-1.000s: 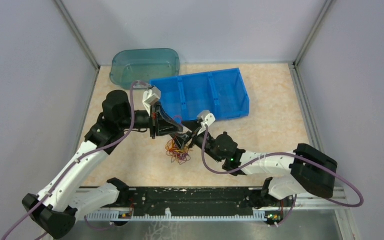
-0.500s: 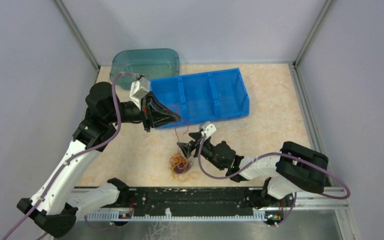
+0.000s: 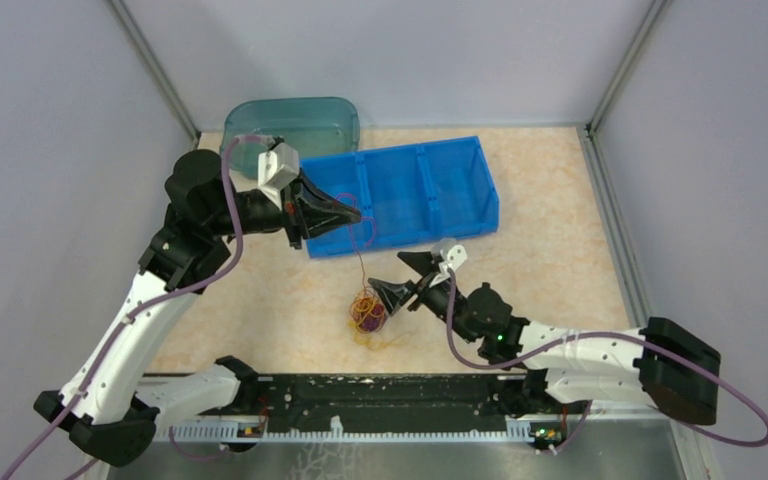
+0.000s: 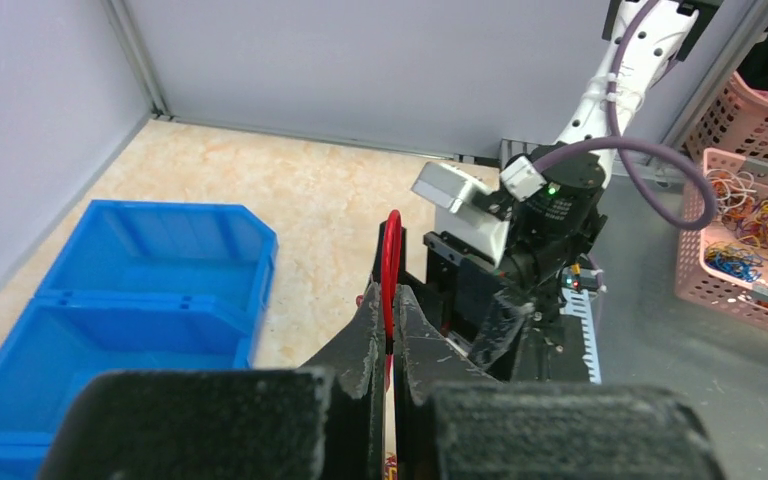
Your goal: Untangle the cables
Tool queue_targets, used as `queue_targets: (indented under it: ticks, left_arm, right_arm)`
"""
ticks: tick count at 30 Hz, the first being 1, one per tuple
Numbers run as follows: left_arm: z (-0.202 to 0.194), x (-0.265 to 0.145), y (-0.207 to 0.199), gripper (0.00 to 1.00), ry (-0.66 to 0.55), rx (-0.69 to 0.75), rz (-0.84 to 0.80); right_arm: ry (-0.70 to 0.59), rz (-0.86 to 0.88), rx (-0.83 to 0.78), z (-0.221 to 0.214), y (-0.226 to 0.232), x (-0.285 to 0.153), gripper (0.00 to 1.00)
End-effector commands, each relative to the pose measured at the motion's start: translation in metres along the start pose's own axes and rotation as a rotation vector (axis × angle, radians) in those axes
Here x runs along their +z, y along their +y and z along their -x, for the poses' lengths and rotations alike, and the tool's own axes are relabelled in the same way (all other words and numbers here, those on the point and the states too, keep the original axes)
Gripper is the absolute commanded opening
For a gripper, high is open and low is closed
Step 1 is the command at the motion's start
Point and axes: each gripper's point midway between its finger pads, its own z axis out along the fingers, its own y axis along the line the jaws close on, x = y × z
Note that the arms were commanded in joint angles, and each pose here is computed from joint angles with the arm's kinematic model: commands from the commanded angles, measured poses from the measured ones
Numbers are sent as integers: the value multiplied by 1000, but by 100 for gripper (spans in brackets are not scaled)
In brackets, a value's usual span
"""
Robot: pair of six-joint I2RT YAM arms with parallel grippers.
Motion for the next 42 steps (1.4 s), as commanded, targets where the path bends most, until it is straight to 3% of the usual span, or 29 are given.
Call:
queue_targets:
  ticks: [1, 8, 14, 27, 42]
  left_arm:
    - [10, -2, -1, 0, -5, 48, 5]
    - [18, -2, -4, 0, -15, 44, -5]
    - [34, -5, -10, 0, -30, 58, -21]
    - [81, -14, -22, 0, -95, 175, -29]
    - [159, -30, -25, 0, -234, 412, 58]
  right_arm:
    - [-15, 208, -33, 25, 41, 0, 86]
    - [0, 286, -55, 28, 66, 28, 82]
    - [22, 292, -42, 11, 75, 54, 72]
    - [142, 293, 37, -49, 71, 51, 48]
    - [254, 193, 98, -117, 40, 20, 48]
